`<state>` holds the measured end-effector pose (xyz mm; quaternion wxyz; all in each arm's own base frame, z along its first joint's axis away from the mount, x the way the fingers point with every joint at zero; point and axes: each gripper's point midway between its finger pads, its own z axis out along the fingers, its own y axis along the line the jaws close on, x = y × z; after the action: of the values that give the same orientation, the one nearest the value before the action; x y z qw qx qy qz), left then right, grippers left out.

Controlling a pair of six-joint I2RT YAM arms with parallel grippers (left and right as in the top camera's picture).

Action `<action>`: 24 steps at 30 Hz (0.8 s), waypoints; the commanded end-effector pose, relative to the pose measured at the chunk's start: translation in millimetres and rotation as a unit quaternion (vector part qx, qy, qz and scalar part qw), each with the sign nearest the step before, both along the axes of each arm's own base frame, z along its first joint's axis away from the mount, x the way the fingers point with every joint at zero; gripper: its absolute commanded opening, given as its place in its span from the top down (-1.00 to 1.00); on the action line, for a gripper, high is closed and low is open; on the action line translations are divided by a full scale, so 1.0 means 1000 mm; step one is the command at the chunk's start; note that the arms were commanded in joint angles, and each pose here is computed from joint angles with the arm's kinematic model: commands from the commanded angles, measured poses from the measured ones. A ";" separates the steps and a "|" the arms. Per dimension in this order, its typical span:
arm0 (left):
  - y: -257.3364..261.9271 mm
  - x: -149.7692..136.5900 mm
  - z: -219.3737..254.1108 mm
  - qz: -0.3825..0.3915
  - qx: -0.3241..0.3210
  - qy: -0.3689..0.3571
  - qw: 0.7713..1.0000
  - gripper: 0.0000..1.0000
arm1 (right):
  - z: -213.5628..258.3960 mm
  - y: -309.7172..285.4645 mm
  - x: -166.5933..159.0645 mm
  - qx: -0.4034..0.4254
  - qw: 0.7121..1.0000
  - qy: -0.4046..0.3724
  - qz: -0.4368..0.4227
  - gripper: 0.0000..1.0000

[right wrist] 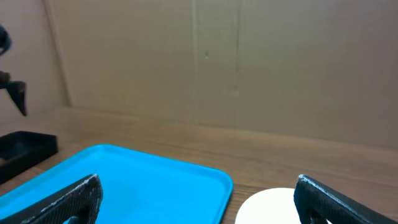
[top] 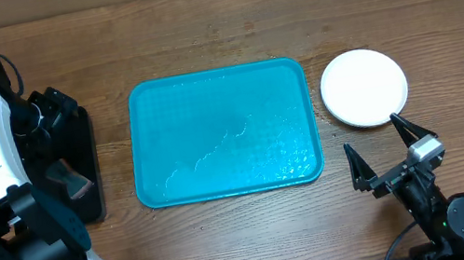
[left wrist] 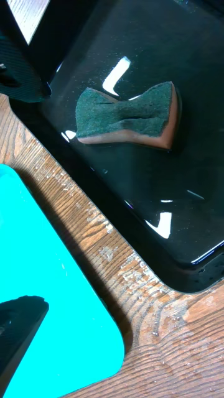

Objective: Clean dirty plates on tray and stack at the side

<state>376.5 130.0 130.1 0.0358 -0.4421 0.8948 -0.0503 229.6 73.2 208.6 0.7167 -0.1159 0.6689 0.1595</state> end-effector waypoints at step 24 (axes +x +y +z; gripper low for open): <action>-0.002 0.004 0.009 0.003 0.003 -0.014 1.000 -0.99 | -0.038 -0.031 0.013 -0.002 0.994 0.050 -0.096 -1.00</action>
<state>376.5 130.0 130.1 0.0358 -0.4421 0.8948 -0.0503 242.3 44.4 172.3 0.6914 -0.0497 0.7140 0.0986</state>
